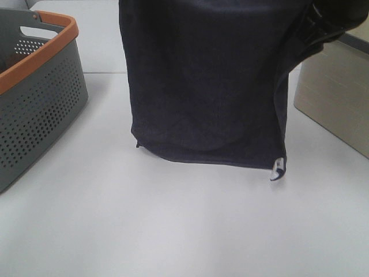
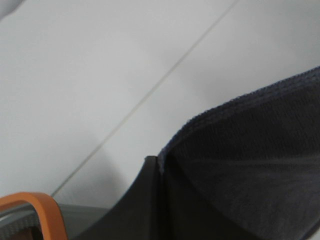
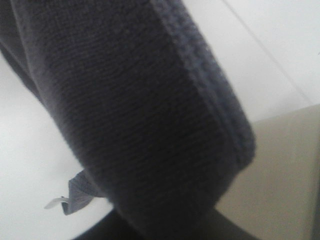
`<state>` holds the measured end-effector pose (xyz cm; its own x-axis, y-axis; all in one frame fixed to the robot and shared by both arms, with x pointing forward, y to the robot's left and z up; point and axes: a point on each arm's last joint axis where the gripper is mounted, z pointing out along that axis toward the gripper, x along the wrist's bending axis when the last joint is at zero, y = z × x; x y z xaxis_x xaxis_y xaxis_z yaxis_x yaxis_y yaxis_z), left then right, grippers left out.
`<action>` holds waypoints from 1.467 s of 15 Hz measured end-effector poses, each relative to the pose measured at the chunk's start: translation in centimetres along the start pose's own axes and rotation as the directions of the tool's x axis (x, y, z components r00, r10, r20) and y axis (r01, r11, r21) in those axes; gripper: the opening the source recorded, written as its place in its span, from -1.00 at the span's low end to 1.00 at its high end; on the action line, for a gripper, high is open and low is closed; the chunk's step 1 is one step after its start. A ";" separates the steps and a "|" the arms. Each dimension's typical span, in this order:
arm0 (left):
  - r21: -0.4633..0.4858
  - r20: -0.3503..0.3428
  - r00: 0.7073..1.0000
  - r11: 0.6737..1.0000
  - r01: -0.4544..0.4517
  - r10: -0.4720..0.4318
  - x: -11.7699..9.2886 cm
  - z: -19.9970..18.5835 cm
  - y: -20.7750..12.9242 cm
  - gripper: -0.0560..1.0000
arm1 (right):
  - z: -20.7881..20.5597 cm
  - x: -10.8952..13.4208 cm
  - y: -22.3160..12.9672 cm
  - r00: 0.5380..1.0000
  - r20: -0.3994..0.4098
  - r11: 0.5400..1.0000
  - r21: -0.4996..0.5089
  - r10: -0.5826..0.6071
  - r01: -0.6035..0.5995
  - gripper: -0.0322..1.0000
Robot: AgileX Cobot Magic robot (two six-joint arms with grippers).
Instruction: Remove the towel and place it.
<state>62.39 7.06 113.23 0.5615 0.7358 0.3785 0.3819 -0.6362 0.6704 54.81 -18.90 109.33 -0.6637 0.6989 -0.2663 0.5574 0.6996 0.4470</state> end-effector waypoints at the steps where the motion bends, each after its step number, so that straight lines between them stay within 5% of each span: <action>1: -0.052 -0.045 0.999 0.999 -0.015 0.013 0.1 0.9 0.4 -0.89 | 1.3 -0.8 0.9 0.998 0.044 0.999 -0.007 -0.037 0.037 -0.94; 3: -0.121 -0.099 0.995 0.992 -0.027 0.015 0.6 2.4 0.7 -0.89 | 3.1 -1.8 2.2 0.991 0.105 0.996 -0.024 -0.083 0.086 -0.94; 7: -0.226 -0.199 0.978 0.974 0.021 -0.067 4.8 5.3 0.5 -0.89 | 5.8 -4.3 6.2 0.946 0.279 0.963 -0.162 -0.164 0.215 -0.94; 9: -0.242 -0.256 0.965 0.970 -0.001 -0.062 6.8 6.7 0.2 -0.89 | 7.4 -6.8 8.5 0.899 0.409 0.913 -0.288 -0.156 0.289 -0.94; 12: -0.219 -0.262 0.965 0.975 -0.026 -0.033 6.5 8.0 -0.3 -0.89 | 10.9 -8.5 8.1 0.885 0.446 0.890 -0.338 -0.134 0.305 -0.94; 17: -0.070 -0.230 0.971 0.994 -0.086 0.068 4.2 10.4 -1.6 -0.89 | 16.1 -7.4 6.3 0.949 0.308 0.943 -0.290 -0.070 0.164 -0.94; 19: 0.081 -0.132 0.985 0.991 -0.103 0.113 2.2 11.5 -3.0 -0.89 | 17.0 -6.4 4.6 0.985 0.173 0.986 -0.158 -0.018 0.045 -0.94; 22: 0.285 0.084 0.996 0.957 -0.059 0.036 -0.2 11.5 -5.1 -0.89 | 17.1 -3.8 2.2 0.993 -0.110 0.995 0.102 0.034 -0.023 -0.94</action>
<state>68.78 7.45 102.36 0.6346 0.6904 0.3474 0.5416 -0.7179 0.4374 67.12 -17.46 96.76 -0.6952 0.7017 -0.1559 0.6200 0.6951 0.3639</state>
